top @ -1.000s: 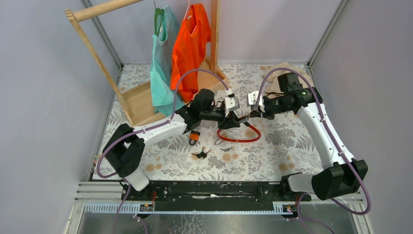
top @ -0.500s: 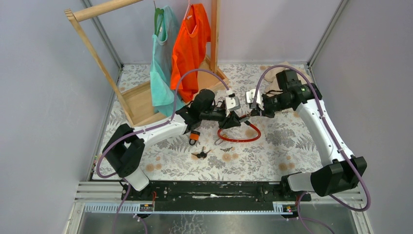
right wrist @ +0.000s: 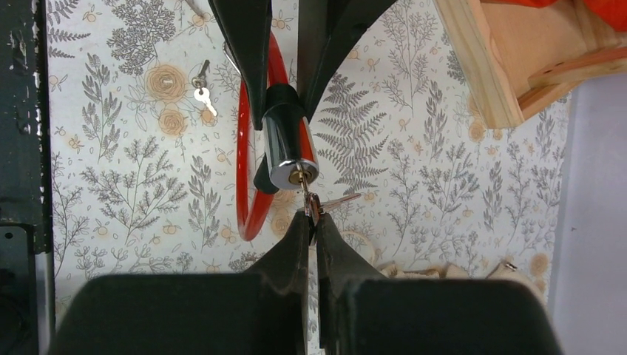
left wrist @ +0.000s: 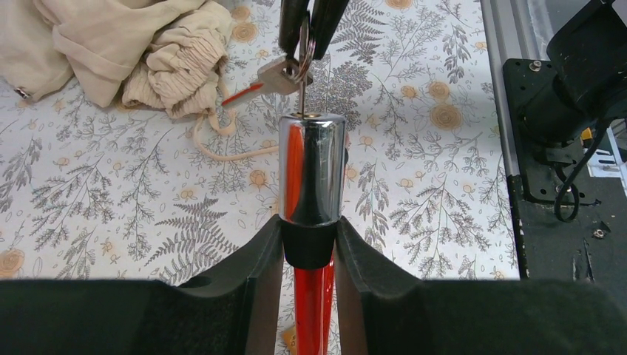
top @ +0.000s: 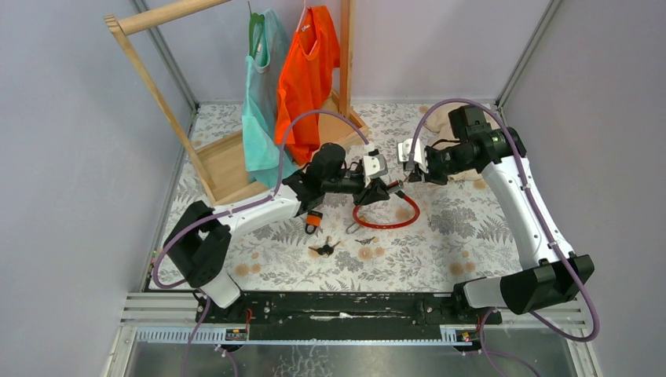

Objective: Lock with the key
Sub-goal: Lock the lock, then place the key at the center of the board.

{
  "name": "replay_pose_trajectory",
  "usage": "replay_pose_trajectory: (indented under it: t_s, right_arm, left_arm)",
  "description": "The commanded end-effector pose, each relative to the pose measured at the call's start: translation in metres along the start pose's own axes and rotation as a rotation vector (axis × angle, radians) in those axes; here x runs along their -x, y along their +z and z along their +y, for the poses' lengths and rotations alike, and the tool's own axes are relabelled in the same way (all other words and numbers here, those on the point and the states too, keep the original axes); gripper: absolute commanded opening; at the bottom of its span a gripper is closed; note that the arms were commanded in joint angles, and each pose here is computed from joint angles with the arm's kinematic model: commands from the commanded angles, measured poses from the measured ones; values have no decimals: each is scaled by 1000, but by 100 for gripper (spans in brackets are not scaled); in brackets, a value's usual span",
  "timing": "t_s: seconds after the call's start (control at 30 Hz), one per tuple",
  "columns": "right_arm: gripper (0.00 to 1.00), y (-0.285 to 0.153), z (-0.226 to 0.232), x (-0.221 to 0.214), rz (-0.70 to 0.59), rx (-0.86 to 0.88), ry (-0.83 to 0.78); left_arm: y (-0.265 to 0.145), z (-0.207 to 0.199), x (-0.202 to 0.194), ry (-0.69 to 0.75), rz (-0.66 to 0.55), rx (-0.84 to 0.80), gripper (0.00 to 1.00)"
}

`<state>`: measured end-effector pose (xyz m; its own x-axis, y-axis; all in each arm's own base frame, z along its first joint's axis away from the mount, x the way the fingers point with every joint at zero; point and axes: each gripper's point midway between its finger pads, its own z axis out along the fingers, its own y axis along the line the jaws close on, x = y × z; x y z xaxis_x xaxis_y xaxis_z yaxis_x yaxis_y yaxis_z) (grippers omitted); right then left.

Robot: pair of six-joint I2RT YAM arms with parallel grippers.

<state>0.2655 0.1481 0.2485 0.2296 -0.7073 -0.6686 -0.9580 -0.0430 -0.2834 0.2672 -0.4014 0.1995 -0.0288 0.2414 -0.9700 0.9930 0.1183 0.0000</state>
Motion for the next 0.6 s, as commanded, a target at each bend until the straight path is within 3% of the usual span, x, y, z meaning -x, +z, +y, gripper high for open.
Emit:
replay_pose_trajectory:
  t_s: [0.0, 0.37, 0.57]
  right_arm:
    - [0, -31, -25, 3, 67, -118, -73]
    - [0, -60, -39, -15, 109, -183, -3]
    - [0, -54, -49, -19, 12, -340, 221]
  left_arm:
    - [-6, -5, -20, -34, 66, 6, 0]
    - [-7, -1, -11, -41, 47, 27, 0]
    - [-3, 8, 26, -116, -2, 18, 0]
